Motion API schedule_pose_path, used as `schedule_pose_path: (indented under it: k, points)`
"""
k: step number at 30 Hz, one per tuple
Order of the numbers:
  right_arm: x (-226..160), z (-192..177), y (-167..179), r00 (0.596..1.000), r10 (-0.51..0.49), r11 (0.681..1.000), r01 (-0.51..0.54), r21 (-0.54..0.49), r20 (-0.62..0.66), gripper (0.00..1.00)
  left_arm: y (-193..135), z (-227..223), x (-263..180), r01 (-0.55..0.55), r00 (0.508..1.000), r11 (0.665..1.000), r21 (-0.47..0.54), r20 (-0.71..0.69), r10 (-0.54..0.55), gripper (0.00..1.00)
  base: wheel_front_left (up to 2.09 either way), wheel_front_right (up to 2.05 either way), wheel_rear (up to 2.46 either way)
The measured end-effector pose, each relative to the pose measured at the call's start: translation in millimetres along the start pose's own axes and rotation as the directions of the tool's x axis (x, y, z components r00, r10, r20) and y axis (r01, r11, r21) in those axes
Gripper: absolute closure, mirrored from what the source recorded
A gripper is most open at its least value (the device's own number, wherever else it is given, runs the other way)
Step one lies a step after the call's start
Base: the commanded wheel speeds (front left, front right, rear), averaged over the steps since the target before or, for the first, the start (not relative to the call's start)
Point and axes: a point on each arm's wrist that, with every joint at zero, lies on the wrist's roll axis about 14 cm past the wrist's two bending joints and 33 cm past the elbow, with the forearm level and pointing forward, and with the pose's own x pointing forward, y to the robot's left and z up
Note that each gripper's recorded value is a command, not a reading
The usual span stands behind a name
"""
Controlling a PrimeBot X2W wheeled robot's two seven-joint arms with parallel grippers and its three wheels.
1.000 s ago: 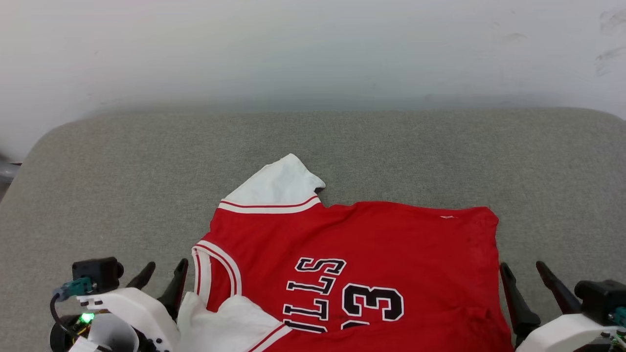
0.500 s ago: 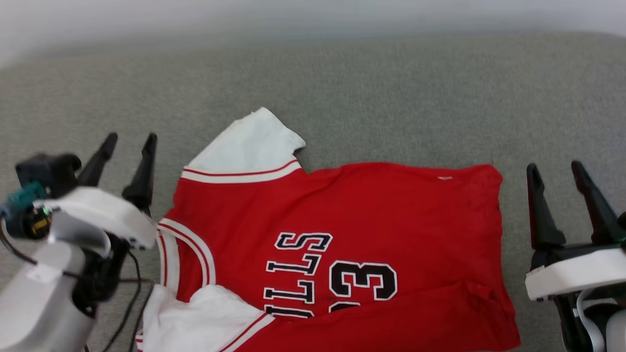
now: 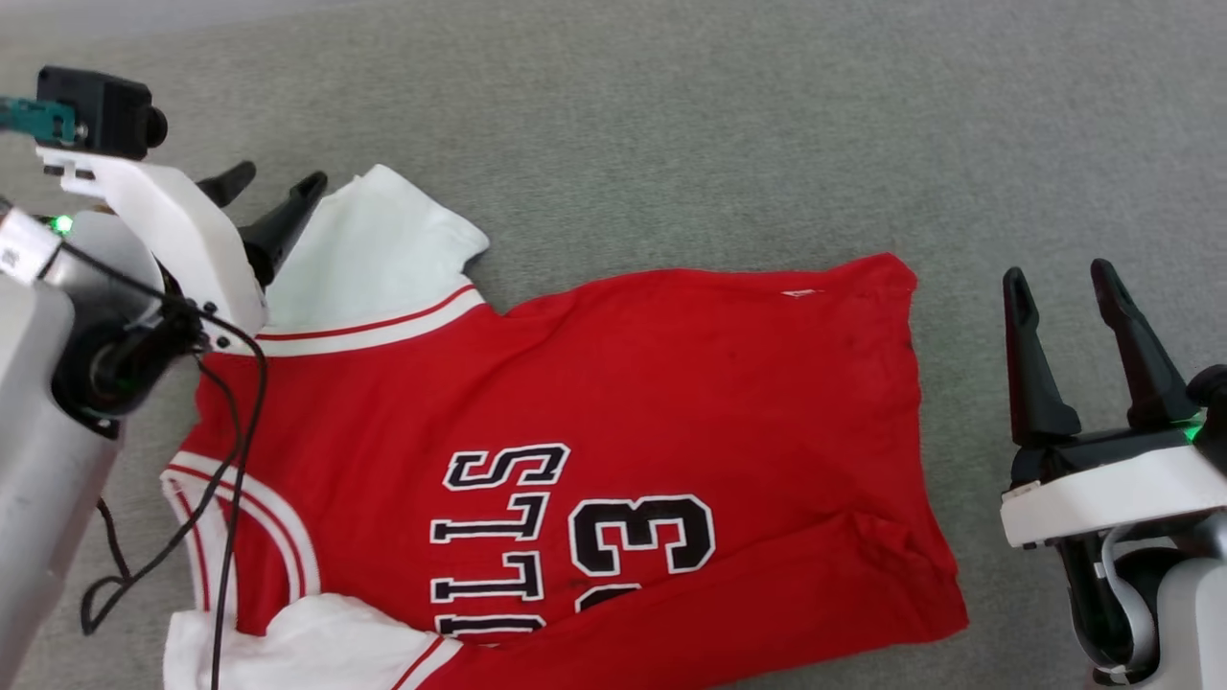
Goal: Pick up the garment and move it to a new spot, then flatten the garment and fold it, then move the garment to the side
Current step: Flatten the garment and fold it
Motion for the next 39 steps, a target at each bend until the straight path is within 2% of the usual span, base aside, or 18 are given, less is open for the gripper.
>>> schedule_pose_path:
  k: [6,7,14,15,16,17,18,23,29,32,39]
  points:
    - [-6.3,-12.4,-14.1,0.999,-0.042,0.999,0.042,0.021,-0.027,0.00,6.6,-29.2,25.7,0.010,0.969,0.999,-0.048,-0.248,-0.022,0.00,0.00,0.00,0.00]
    - [-10.3,-21.3,-21.8,0.997,-0.066,0.997,0.068,0.034,-0.048,0.00,7.7,-45.0,37.1,0.006,0.941,0.997,-0.080,-0.337,-0.033,0.00,0.00,0.00,0.00]
    - [-20.2,-38.4,-36.8,0.989,-0.116,0.991,0.121,0.055,-0.091,0.00,11.1,-79.4,48.6,-0.044,0.832,0.990,-0.132,-0.554,-0.037,0.00,0.00,0.00,0.00]
    - [-21.3,-40.0,-38.6,0.988,-0.122,0.990,0.127,0.054,-0.094,0.00,10.9,-81.5,48.9,-0.050,0.815,0.990,-0.133,-0.578,-0.036,0.13,0.00,0.00,0.00]
    - [-22.1,-42.0,-39.7,0.987,-0.126,0.989,0.132,0.059,-0.101,0.00,10.6,-84.2,49.1,-0.060,0.801,0.988,-0.144,-0.597,-0.038,0.54,0.00,0.00,0.00]
    - [-22.7,-44.4,-40.4,0.986,-0.128,0.989,0.136,0.063,-0.109,0.00,10.0,-85.7,49.5,-0.065,0.793,0.987,-0.150,-0.607,-0.041,0.74,0.00,0.00,0.00]
    - [-22.9,-46.3,-40.2,0.985,-0.128,0.988,0.136,0.068,-0.116,0.00,9.5,-86.4,50.1,-0.067,0.789,0.986,-0.152,-0.612,-0.041,1.00,0.00,0.00,0.00]
    - [-21.4,-53.1,-36.5,0.982,-0.116,0.987,0.131,0.097,-0.149,0.00,9.5,-88.0,51.3,-0.073,0.798,0.986,-0.151,-0.602,-0.033,1.00,0.00,0.00,0.00]
    - [-16.2,-75.5,-32.5,0.955,-0.089,0.983,0.130,0.132,-0.283,0.00,12.4,-74.1,48.0,-0.066,0.860,0.992,-0.105,-0.511,0.003,1.00,0.00,0.00,0.00]
    - [-8.5,-87.9,-29.2,0.924,-0.059,0.983,0.119,0.140,-0.377,0.00,9.2,-64.1,43.6,-0.057,0.890,0.993,-0.100,-0.456,0.005,1.00,0.00,0.00,0.00]
    - [23.2,-96.0,-11.3,0.846,0.048,0.992,0.022,0.126,-0.531,0.00,3.9,-38.5,22.7,-0.022,0.938,0.997,-0.077,-0.346,-0.006,1.00,0.00,0.00,0.00]
